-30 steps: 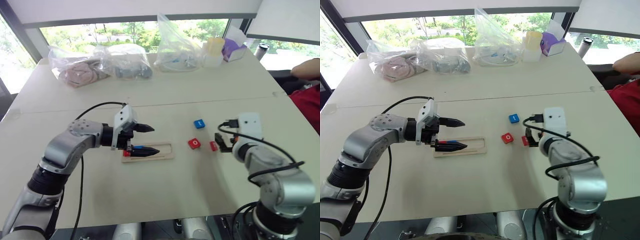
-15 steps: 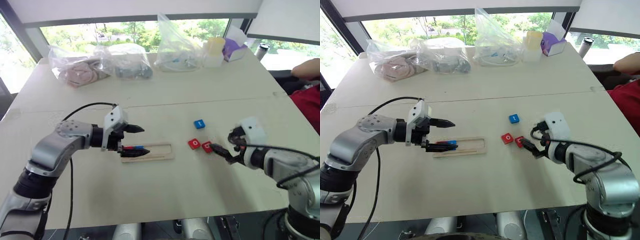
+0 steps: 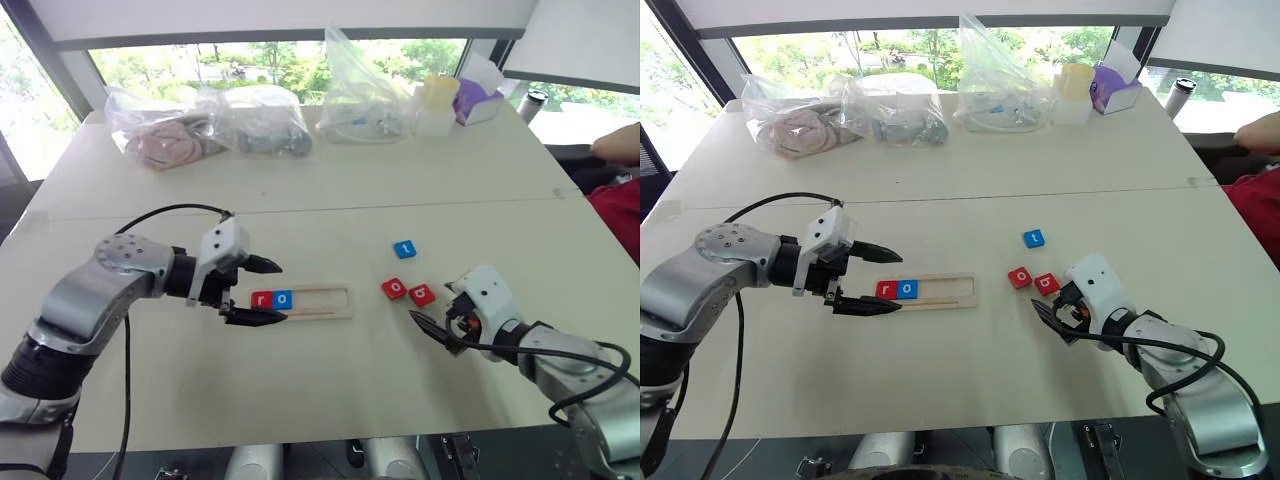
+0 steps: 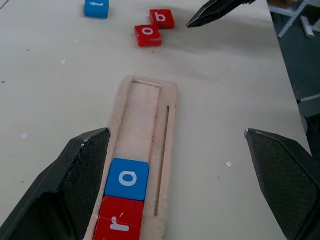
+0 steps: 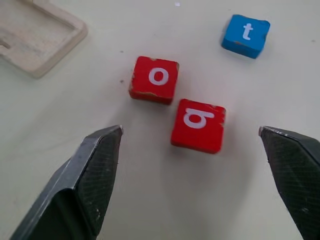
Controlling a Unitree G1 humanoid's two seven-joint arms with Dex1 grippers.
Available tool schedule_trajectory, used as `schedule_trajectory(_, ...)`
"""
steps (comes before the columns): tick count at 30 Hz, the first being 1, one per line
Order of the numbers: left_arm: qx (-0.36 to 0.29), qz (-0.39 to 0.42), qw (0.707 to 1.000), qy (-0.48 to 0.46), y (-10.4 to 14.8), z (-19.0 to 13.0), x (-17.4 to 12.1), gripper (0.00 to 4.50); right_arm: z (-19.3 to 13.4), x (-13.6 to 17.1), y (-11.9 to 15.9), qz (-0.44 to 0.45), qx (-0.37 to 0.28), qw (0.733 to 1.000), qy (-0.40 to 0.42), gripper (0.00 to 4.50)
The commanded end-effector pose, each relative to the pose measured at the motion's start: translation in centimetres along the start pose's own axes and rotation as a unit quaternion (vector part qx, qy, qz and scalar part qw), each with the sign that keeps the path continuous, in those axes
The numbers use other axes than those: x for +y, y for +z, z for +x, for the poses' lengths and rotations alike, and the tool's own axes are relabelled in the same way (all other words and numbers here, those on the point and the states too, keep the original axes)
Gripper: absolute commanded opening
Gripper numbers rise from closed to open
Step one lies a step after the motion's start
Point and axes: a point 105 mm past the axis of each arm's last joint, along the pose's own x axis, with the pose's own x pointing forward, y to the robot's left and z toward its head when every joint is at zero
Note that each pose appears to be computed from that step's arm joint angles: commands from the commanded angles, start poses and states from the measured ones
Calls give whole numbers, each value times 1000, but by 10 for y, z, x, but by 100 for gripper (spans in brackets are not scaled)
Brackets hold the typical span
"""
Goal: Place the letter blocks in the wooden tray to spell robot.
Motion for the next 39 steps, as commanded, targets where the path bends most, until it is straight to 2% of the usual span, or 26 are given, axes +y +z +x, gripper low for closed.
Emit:
schedule_trajectory(1, -6, 19, 1000, 6, 6, 2, 1, 450, 8, 3, -1, 4, -13, 1000, -8, 443)
schedule_trajectory(11, -13, 16, 1000, 19, 5, 5, 3, 450, 20, -10, -17, 45, 0, 997, -59, 443)
schedule_trajectory(13, -13, 16, 1000, 21, 5, 6, 3, 450, 21, -7, -17, 45, -2, 998, -51, 390)
schedule_trajectory(15, -13, 16, 1000, 23, 5, 6, 4, 450, 21, -5, -17, 45, -2, 998, -46, 311)
schedule_trajectory(18, -12, 15, 1000, 24, 4, 5, 4, 450, 21, -6, -17, 40, -1, 998, -49, 150)
schedule_trajectory(19, -11, 15, 1000, 24, 3, 4, 4, 450, 20, -7, -17, 40, -1, 998, -49, 116)
schedule_trajectory(23, -4, 12, 999, 30, -1, 0, 5, 450, 21, -14, -4, 10, -14, 998, -55, 115)
schedule_trajectory(25, -2, -7, 999, 36, -7, -4, 7, 450, 23, -15, 18, -11, -44, 998, -34, 115)
schedule_trajectory(26, 12, -14, 999, 37, -15, -10, 6, 450, 24, -13, 38, -38, -67, 997, -11, 115)
schedule_trajectory(28, 35, -24, 998, 50, -27, -27, 3, 450, 29, 13, 84, -88, -114, 984, 109, 115)
schedule_trajectory(30, 42, -27, 997, 55, -29, -36, -1, 450, 30, 34, 103, -117, -125, 965, 198, 115)
schedule_trajectory(35, 43, -25, 996, 75, -27, -43, -9, 450, 53, 59, 101, -147, -102, 932, 314, 115)
schedule_trajectory(39, 43, -24, 994, 95, -23, -50, -16, 450, 73, 68, 95, -174, -82, 910, 367, 115)
